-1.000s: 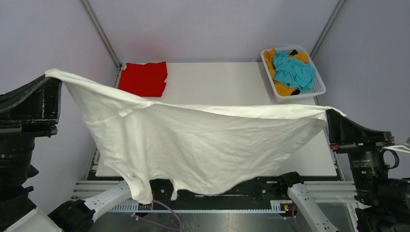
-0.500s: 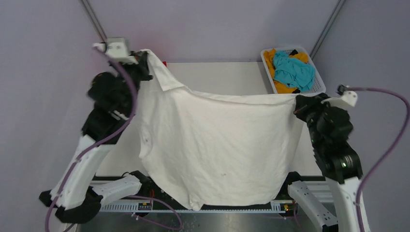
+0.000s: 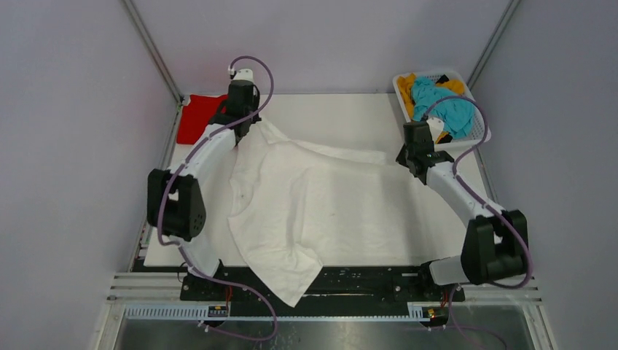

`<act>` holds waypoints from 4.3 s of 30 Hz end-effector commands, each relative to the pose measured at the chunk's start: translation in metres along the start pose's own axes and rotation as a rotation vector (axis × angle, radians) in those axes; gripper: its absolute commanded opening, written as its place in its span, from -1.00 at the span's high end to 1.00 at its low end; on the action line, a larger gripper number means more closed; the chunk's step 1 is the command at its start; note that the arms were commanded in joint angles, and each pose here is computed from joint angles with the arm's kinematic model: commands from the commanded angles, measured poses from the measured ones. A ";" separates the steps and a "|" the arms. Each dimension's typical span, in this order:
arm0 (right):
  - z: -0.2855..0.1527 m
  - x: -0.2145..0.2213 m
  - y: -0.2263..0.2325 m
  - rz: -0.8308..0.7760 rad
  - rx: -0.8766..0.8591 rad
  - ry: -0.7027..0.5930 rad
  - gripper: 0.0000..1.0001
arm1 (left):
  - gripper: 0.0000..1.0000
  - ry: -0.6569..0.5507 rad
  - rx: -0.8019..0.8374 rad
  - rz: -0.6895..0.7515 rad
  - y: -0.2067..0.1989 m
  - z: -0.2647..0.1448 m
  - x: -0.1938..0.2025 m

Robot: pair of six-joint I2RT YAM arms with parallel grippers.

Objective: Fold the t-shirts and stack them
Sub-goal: Flatten out the tshirt

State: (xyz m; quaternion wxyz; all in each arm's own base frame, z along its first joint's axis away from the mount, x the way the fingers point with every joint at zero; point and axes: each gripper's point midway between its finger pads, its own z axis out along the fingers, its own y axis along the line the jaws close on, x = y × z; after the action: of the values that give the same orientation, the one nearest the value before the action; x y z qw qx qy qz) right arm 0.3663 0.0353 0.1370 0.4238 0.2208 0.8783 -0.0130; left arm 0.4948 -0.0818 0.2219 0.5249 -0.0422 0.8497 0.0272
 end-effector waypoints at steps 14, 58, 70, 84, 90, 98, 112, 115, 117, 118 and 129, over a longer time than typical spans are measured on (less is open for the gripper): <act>0.062 -0.060 0.043 0.045 -0.004 -0.105 0.99 | 0.99 -0.050 0.047 -0.161 -0.040 0.090 -0.024; 0.033 0.112 0.101 -0.031 -0.295 0.418 -0.99 | -0.98 0.551 0.288 -0.428 -0.076 -0.051 0.215; -0.015 0.194 0.042 -0.108 -0.174 0.586 -0.99 | -0.98 0.670 0.089 -0.395 -0.021 -0.108 0.269; -0.072 0.169 0.055 -0.166 -0.316 0.419 -0.99 | -0.98 0.507 0.085 -0.397 -0.001 -0.141 0.220; -0.062 0.126 0.046 -0.199 -0.223 0.236 -0.99 | -0.98 0.401 0.212 -0.433 -0.031 -0.120 0.171; -0.046 0.110 0.042 -0.189 -0.197 0.183 -0.99 | -0.98 0.371 0.326 -0.471 -0.088 -0.045 0.127; -0.031 0.109 0.030 -0.144 -0.186 0.206 -0.99 | -0.98 0.325 0.267 -0.493 -0.124 0.088 0.095; -0.029 0.109 0.027 -0.141 -0.177 0.206 -0.99 | -0.98 0.338 0.209 -0.487 -0.112 0.092 0.107; -0.028 0.110 0.026 -0.140 -0.170 0.209 -0.99 | -0.98 0.331 0.178 -0.484 -0.103 0.091 0.111; -0.027 0.110 0.026 -0.140 -0.170 0.211 -0.99 | -0.98 0.335 0.168 -0.480 -0.100 0.090 0.115; -0.024 0.114 0.026 -0.143 -0.172 0.228 -0.99 | -0.98 0.389 0.226 -0.506 -0.116 0.104 0.136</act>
State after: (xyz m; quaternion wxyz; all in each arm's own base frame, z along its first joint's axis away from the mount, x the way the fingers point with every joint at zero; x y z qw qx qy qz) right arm 0.2902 0.1087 0.0666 0.3216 0.1208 0.9375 0.0559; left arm 0.5206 -0.1818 0.0452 0.3292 -0.1985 0.9073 -0.1704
